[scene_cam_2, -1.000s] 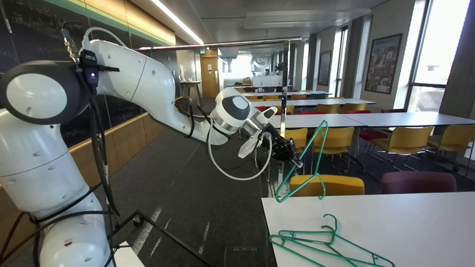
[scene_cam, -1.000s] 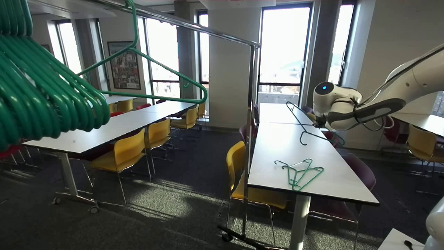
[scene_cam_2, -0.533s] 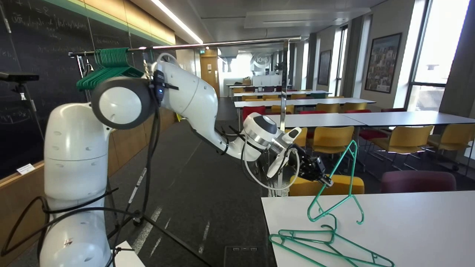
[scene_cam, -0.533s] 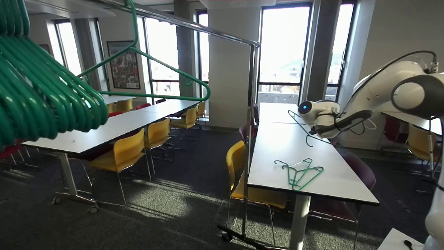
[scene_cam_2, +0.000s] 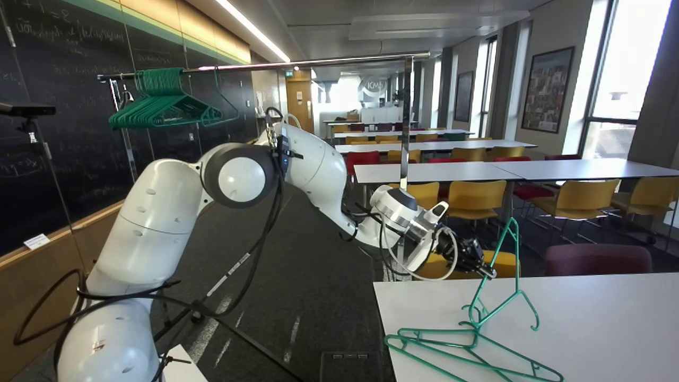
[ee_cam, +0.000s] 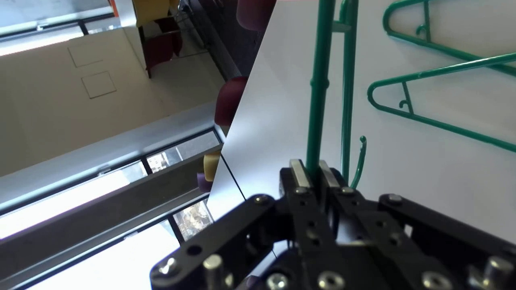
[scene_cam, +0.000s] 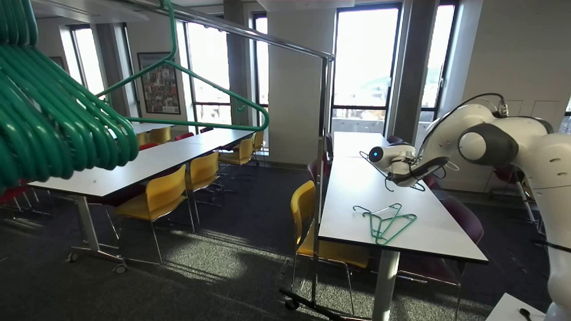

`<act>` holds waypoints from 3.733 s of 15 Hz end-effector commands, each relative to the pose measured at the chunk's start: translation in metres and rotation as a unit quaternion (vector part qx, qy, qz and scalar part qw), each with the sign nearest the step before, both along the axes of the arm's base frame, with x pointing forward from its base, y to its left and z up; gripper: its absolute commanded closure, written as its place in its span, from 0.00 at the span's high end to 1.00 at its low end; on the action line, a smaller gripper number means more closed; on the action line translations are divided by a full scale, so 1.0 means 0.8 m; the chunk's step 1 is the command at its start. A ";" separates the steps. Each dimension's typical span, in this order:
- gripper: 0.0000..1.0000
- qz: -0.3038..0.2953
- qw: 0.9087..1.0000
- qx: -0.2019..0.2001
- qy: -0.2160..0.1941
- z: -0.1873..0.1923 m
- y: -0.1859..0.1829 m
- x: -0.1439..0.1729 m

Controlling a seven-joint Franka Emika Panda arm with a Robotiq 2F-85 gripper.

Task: Remove one hanger from the rail and place it on the table.

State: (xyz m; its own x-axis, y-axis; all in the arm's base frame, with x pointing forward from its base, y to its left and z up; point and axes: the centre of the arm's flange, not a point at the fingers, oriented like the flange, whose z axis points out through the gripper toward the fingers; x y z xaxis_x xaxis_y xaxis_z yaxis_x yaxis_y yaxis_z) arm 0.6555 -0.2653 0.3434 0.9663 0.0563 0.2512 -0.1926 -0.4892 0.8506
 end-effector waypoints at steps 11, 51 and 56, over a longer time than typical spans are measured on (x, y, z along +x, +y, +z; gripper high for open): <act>0.02 0.031 0.995 -0.073 0.067 -0.106 -0.010 0.034; 1.00 0.185 0.790 0.545 0.212 0.184 0.179 -0.128; 1.00 0.175 0.796 0.539 0.213 0.181 0.177 -0.110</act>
